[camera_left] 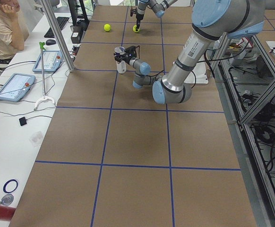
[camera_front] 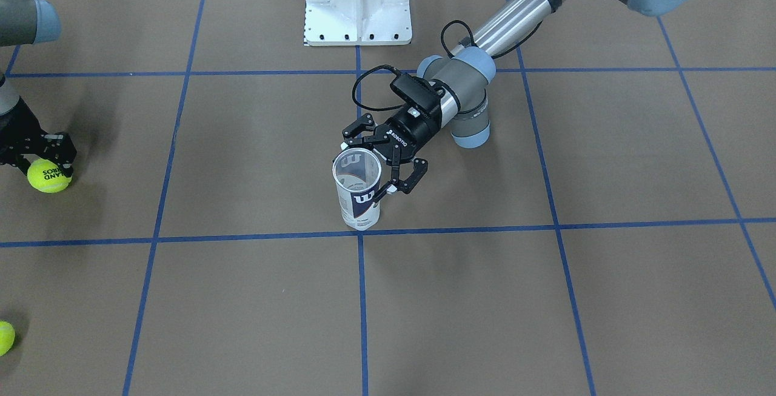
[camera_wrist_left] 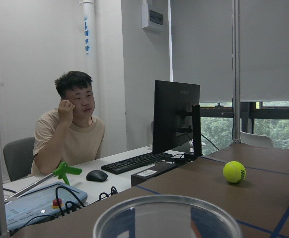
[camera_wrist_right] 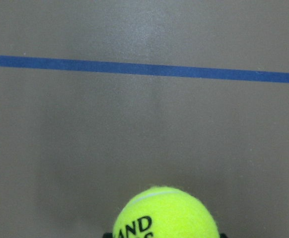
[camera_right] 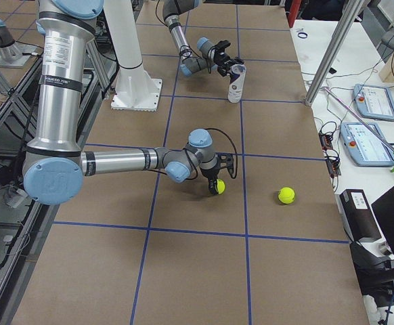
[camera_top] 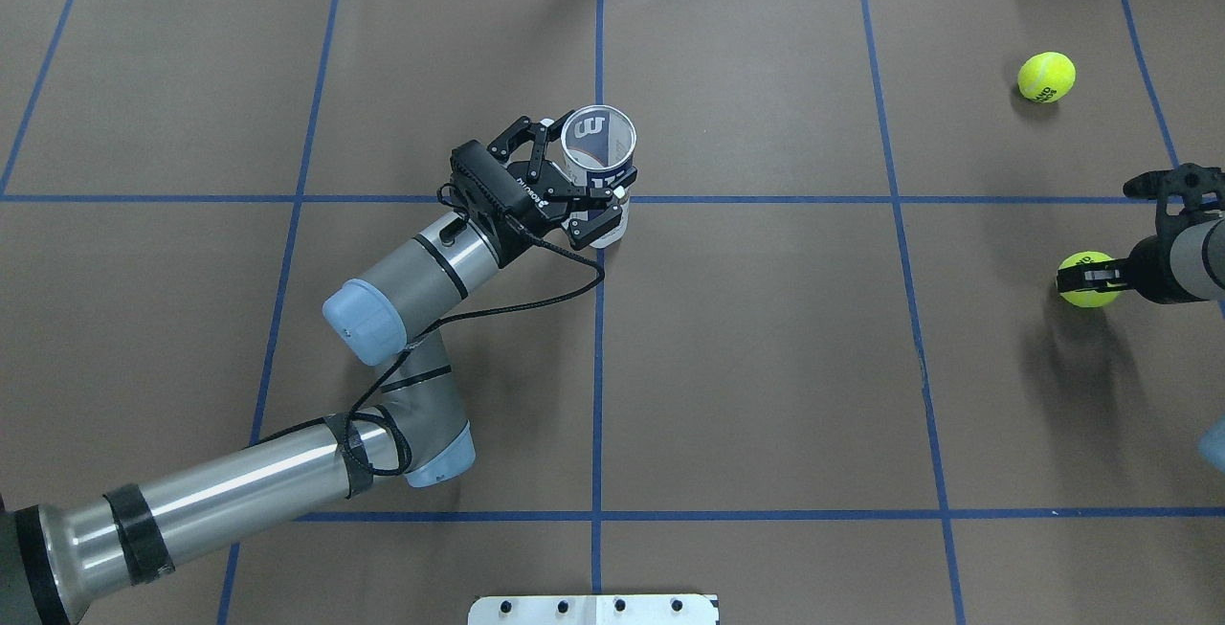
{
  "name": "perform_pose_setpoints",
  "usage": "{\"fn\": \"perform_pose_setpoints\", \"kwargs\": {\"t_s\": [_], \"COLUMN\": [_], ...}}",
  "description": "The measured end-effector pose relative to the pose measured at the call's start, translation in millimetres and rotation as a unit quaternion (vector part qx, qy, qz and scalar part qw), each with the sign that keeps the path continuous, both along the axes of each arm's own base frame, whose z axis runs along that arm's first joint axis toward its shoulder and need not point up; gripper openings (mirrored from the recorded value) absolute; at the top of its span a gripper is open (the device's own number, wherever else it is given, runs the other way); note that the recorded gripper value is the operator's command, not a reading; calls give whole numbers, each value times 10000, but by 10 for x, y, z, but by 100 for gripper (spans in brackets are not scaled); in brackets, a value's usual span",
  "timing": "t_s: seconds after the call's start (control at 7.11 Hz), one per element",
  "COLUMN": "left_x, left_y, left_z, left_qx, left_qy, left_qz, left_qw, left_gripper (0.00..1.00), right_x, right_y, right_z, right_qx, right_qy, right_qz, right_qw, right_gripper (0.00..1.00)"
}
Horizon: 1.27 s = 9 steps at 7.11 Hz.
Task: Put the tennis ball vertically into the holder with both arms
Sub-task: 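Carry the ball with the right gripper over the tube's open top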
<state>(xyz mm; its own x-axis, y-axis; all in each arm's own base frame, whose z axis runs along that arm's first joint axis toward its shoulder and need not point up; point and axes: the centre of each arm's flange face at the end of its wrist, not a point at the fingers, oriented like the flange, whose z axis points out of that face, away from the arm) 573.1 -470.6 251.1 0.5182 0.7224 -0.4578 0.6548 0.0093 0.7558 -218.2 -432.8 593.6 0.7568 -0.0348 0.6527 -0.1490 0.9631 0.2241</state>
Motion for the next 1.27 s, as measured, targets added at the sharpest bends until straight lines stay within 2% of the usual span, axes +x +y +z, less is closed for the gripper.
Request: {"fn": "perform_pose_setpoints", "kwargs": {"t_s": [0.28,0.56,0.98,1.13,1.27], "left_x": [6,10,11,14,16], "left_y": [7,13,14,17,20], "left_z": [3,4,4,4,4], "left_qx": [-1,-1,-3,-4,-5], "left_qy": [-2,-2,0,1,2], "left_qz": [6,11,14,18,20], "left_qw": [10000,10000,10000,10000,10000], "left_gripper": [99,99,99,99,99], "right_x": [-249,-594,-1125,-1325,-1518], "right_y": [-298,-702,-994,-994,-979], "right_z": [-483,-1256,-2680,-3188,-3656], "right_qx": [195,98,-361,-609,-850], "right_qy": [-358,-885,-1765,-1938,-1978], "right_qz": [133,487,961,1092,1198], "right_qw": [9991,9948,9789,9730,9692], "right_gripper": [0,0,0,0,0]}}
